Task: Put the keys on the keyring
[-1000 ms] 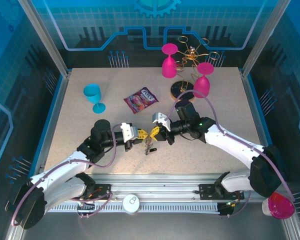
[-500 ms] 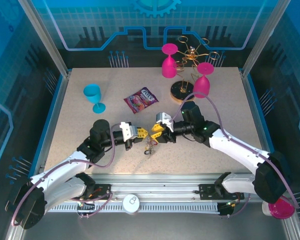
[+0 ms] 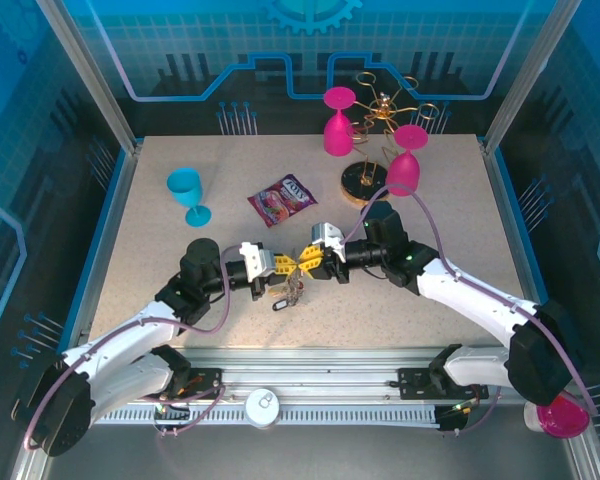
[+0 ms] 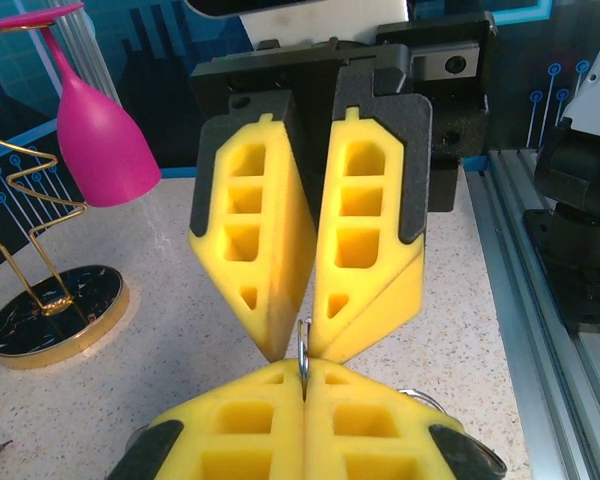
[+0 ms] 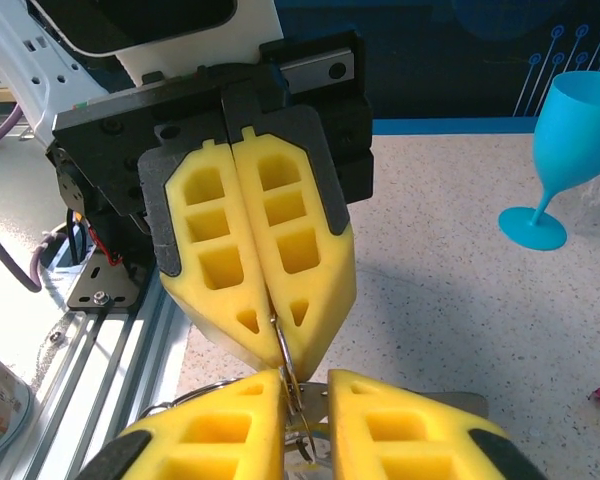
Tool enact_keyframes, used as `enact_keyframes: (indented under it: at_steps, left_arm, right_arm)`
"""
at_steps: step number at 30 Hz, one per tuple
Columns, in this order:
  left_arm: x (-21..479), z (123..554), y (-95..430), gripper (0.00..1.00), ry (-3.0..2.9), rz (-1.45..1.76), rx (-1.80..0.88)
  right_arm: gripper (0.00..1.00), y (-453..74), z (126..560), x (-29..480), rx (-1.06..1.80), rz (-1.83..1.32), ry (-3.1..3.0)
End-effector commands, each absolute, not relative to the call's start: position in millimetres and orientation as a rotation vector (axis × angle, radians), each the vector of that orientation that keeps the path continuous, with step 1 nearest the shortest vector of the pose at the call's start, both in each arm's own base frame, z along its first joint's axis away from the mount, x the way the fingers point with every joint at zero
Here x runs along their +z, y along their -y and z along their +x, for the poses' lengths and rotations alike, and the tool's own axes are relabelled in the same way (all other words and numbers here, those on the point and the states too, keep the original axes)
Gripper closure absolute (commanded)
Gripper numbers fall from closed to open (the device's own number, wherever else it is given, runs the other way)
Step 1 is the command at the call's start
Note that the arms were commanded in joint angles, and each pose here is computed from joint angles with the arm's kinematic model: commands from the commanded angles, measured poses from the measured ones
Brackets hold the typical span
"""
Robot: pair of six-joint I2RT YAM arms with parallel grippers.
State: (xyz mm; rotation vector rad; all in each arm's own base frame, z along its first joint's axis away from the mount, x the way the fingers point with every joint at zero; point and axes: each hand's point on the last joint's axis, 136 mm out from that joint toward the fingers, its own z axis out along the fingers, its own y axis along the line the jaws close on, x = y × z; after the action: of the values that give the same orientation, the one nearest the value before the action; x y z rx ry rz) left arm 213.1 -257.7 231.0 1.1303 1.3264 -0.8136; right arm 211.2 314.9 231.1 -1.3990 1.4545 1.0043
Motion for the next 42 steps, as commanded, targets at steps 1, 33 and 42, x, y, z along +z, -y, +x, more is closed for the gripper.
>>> enact_keyframes:
  at_steps: [1,33,42]
  left_arm:
    - [246,205,262,1.0,-1.237,1.134,-0.854]
    - [226,221,253,1.0,-1.433,1.235,-0.683]
    - [233,209,257,1.0,-1.324,1.23,-0.744]
  right_arm:
    - [0.85,-322,208,236,1.025,-1.424,-1.404]
    - [0.7,-316,208,261,0.826,-1.592,-1.482]
    - [0.6,-309,212,239,0.942,-1.465,-1.54]
